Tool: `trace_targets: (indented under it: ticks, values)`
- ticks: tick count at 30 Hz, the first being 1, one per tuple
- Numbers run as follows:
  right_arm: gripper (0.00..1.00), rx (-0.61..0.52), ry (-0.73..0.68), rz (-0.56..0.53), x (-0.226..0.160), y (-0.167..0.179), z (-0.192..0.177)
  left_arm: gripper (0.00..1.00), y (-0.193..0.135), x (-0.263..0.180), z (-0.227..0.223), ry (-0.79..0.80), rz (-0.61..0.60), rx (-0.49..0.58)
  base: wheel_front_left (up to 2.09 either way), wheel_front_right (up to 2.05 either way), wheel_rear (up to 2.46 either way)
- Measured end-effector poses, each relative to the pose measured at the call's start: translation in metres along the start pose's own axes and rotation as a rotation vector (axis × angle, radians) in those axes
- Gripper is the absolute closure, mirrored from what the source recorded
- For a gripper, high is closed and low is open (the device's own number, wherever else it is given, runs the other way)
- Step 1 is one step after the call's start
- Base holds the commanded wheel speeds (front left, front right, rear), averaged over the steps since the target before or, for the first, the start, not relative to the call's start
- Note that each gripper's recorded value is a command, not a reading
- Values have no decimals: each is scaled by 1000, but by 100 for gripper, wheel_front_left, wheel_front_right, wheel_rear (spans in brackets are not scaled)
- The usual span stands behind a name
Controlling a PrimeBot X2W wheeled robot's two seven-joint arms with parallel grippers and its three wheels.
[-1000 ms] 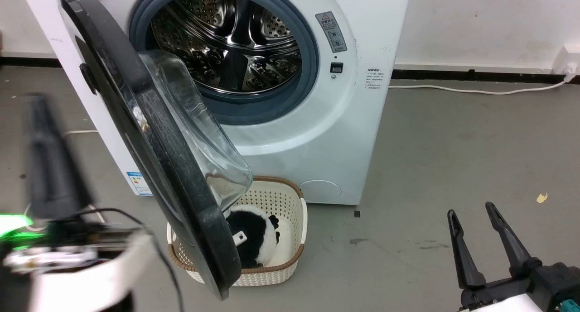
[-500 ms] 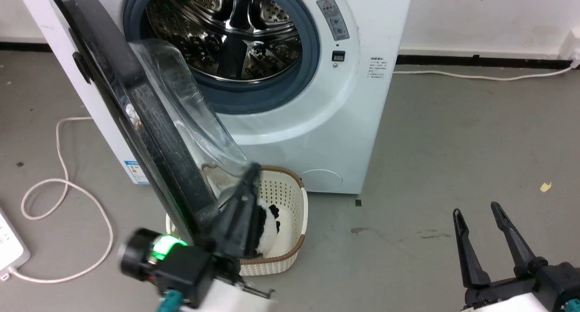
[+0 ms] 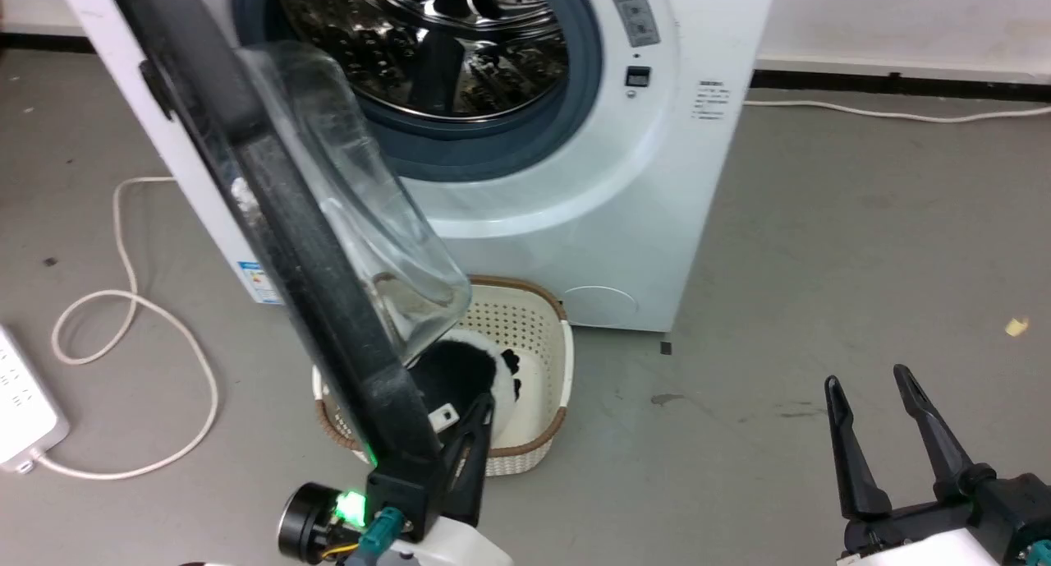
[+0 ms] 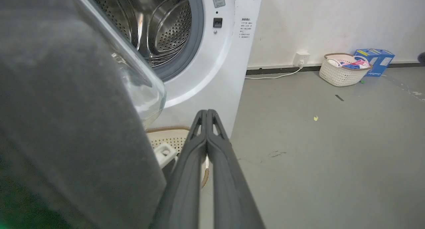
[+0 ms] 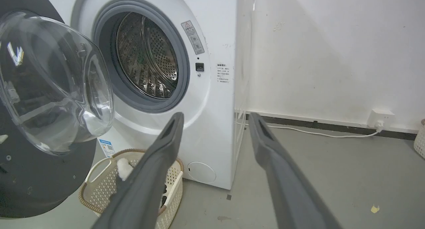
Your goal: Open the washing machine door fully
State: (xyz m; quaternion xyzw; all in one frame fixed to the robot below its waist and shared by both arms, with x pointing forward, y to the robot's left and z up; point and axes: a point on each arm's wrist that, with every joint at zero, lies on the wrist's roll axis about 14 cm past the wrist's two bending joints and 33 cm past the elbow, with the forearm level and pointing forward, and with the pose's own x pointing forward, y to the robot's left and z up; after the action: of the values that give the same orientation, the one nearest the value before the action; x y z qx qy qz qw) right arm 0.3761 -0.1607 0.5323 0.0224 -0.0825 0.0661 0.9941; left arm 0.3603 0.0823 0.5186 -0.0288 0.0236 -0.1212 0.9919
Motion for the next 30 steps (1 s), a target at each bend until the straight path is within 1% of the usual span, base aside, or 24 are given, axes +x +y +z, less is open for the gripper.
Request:
trace_targets:
  ticks: [8,12,16,20,25,30]
  values:
    - [0,13,-6,58,10,19,0,100,26,-14,-10,15,98,-20,0,0,0]
    - [0,26,-12,118,17,39,0,100,39,-26,-10,12,149,-28,0,0,0]
    - [0,41,-18,188,25,62,1,100,58,-43,-9,5,226,-31,0,0,0]
    - [0,58,-20,265,32,89,0,100,86,-64,-6,-5,332,-32,0,0,0]
    - [0,77,-10,349,40,118,-5,100,132,-96,-2,-14,496,-21,0,0,0]
    - [0,86,17,408,45,139,-18,100,175,-126,-2,-23,662,-36,0,0,0]
